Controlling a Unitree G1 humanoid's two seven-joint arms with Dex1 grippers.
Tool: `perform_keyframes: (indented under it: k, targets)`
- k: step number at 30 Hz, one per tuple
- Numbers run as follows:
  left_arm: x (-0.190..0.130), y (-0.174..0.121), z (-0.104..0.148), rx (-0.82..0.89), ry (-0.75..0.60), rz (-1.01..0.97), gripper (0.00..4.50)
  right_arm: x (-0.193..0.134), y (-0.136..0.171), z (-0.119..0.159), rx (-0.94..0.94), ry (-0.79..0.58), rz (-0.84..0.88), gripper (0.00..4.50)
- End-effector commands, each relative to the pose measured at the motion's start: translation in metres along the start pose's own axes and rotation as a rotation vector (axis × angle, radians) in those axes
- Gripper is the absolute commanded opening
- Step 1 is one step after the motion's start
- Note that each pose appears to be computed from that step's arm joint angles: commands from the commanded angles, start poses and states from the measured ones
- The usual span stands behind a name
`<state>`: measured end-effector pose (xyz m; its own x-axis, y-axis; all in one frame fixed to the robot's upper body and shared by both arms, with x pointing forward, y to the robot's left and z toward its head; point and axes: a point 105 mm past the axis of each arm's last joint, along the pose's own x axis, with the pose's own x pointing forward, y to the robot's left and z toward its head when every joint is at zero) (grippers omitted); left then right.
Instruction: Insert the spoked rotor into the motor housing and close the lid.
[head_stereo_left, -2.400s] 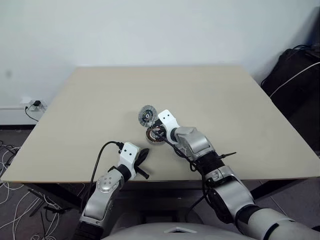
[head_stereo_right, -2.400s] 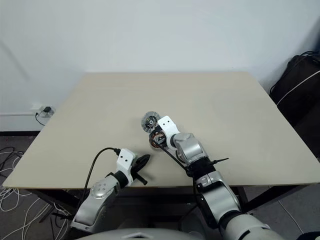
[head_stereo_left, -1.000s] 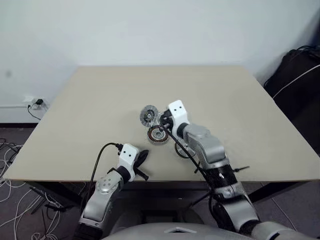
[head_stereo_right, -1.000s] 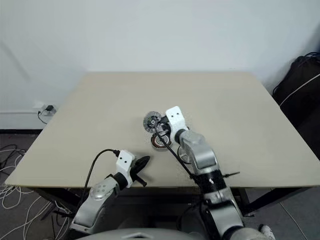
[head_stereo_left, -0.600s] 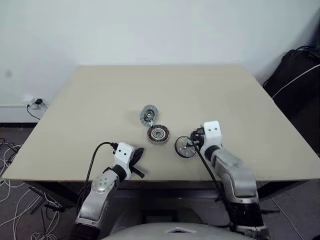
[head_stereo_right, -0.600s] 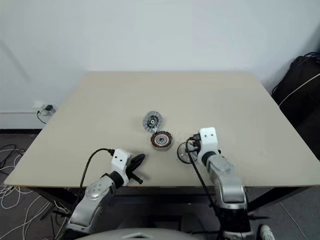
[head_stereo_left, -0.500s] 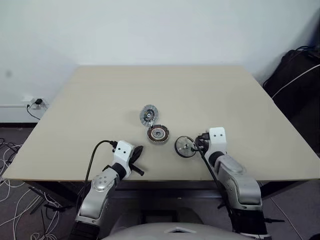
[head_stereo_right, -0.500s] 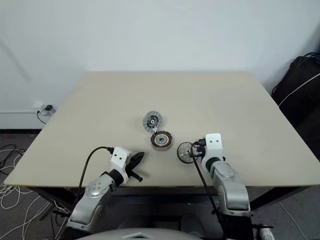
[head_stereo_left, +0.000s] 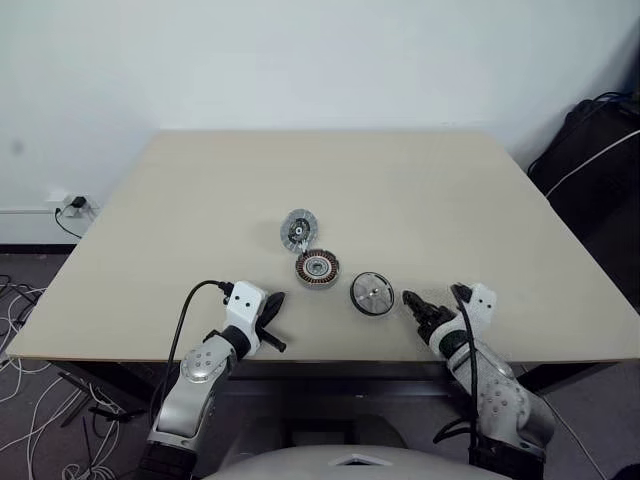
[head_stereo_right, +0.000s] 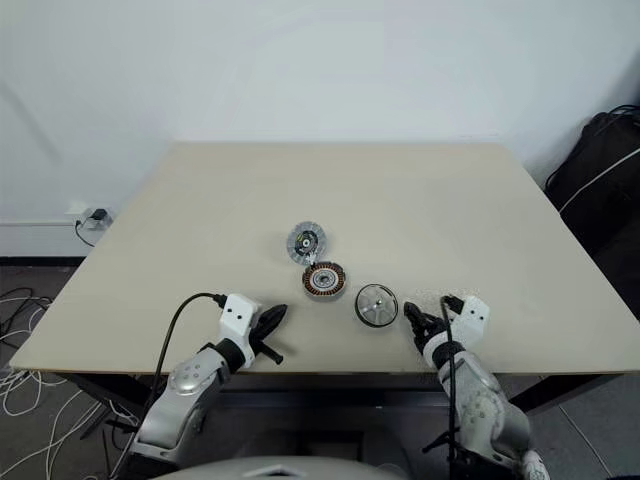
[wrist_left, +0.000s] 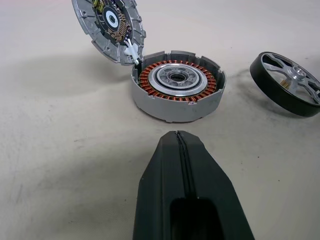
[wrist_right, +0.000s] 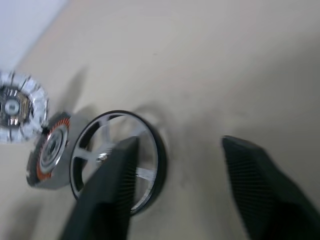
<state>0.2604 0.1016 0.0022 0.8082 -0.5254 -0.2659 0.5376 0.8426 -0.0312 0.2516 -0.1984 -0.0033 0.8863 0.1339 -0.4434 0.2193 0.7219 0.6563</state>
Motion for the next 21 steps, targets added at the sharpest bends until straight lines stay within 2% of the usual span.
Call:
perform_keyframes:
  k: [1,3,9,14,21]
  targets:
    - [0.001,0.0,0.01,0.012,-0.033,-0.009,0.0,0.0,0.01,0.005,0.121,-0.019,0.069,3.93]
    - [0.001,-0.001,0.009,0.01,-0.03,-0.011,0.0,0.0,0.011,0.004,0.179,-0.022,0.092,4.49]
    - [0.001,-0.004,0.006,-0.001,-0.022,-0.022,0.0,-0.002,0.017,-0.003,0.255,-0.016,0.142,4.49]
    - [0.001,-0.006,0.006,-0.006,-0.019,-0.029,0.0,-0.002,0.033,-0.011,0.29,0.026,0.229,4.49]
    - [0.001,-0.007,0.005,-0.009,-0.014,-0.032,0.0,0.011,0.04,-0.018,0.331,0.061,0.257,4.49]
